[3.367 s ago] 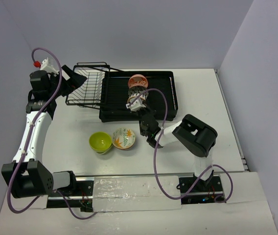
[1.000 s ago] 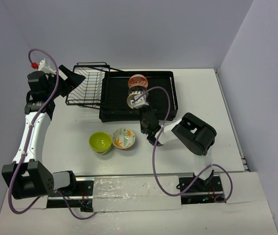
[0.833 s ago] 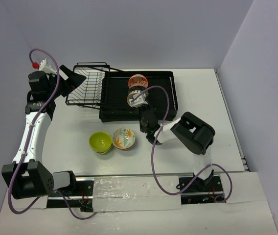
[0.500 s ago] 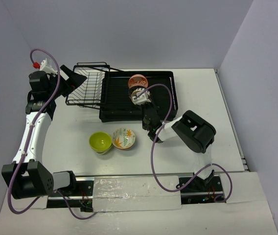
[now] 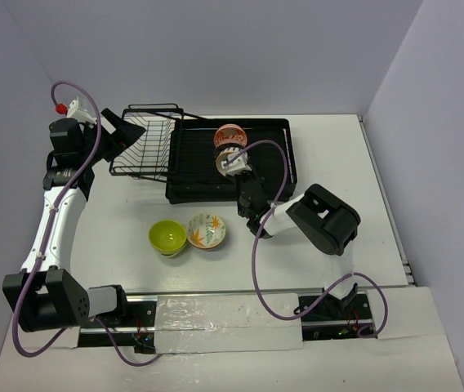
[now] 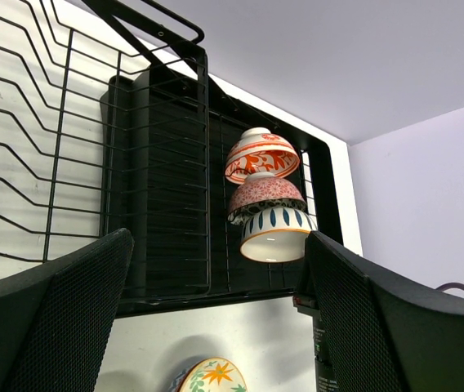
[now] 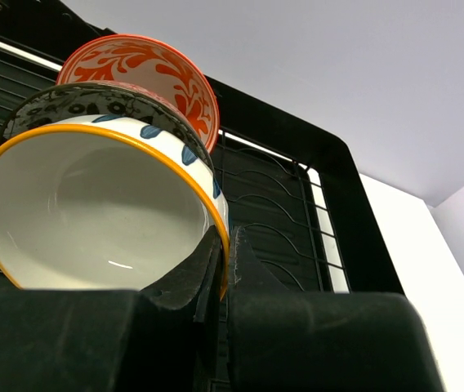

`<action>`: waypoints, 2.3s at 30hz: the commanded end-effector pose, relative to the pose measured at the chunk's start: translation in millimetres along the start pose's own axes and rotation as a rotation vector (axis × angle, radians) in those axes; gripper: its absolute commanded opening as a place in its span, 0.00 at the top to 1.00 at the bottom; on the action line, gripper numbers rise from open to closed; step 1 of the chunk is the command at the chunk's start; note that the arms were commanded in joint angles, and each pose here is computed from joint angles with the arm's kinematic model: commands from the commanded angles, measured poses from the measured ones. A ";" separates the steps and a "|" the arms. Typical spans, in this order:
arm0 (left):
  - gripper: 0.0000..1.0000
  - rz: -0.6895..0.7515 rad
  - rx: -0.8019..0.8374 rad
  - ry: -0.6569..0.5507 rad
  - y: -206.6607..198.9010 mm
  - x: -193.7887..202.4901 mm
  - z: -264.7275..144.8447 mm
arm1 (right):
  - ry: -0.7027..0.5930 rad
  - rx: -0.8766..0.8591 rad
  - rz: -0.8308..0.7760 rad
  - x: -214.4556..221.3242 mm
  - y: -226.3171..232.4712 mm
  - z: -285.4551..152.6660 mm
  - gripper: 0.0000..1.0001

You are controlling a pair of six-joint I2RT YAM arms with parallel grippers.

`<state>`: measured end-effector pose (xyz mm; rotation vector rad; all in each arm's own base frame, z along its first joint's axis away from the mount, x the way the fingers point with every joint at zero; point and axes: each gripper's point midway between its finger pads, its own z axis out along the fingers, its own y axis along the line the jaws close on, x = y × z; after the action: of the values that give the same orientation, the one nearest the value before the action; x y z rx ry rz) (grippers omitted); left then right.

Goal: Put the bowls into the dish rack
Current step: Insert the bowl into the dish rack.

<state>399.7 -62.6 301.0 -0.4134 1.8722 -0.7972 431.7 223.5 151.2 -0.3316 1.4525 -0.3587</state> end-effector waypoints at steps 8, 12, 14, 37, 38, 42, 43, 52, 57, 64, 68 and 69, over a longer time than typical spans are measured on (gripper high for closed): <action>0.07 0.037 0.020 -0.010 -8.6 -5.9 0.1 | -0.094 0.046 0.138 -30.1 -4.4 9.3 1.00; 0.07 0.034 -0.005 -0.008 -1.0 -5.5 5.6 | -0.086 0.057 0.144 -28.5 -3.6 12.9 1.00; 0.07 0.032 -0.010 -0.009 0.5 -6.2 6.6 | -0.092 0.055 0.150 -31.3 -4.5 12.7 1.00; 0.06 0.029 -0.012 -0.018 1.5 -9.9 7.2 | -0.041 -0.013 0.150 -22.8 -2.0 6.3 1.00; 0.06 0.028 -0.012 -0.016 1.5 -9.5 7.1 | -0.039 -0.013 0.148 -21.9 -2.9 5.2 1.00; 0.06 0.029 -0.001 -0.018 -1.4 -9.8 5.7 | -0.034 -0.015 0.152 -21.1 -4.8 2.6 1.00; 0.06 0.031 0.003 -0.021 -2.4 -10.4 5.3 | -0.031 -0.011 0.149 -20.4 -5.8 2.3 1.00; 0.06 0.031 0.011 -0.025 -4.7 -10.1 2.3 | -0.019 -0.010 0.152 -18.3 -9.5 -1.8 1.00; 0.06 0.030 0.015 -0.020 -4.5 -7.7 2.5 | -0.013 -0.030 0.160 -18.9 -6.1 -1.9 1.00; 0.05 0.043 0.021 -0.029 -8.7 -7.7 -0.5 | -0.009 -0.036 0.159 -18.7 -4.4 -1.2 1.00; 0.05 0.041 0.023 -0.027 -9.7 -7.8 -0.8 | -0.005 -0.040 0.154 -17.7 -2.9 -0.6 1.00; 0.05 0.040 0.024 -0.026 -9.9 -7.6 -0.9 | -0.004 -0.038 0.154 -17.9 -3.1 -0.4 1.00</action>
<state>403.8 -62.2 287.1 -0.4379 1.9107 -0.7833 428.3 229.0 145.5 -0.3009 1.5076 -0.2442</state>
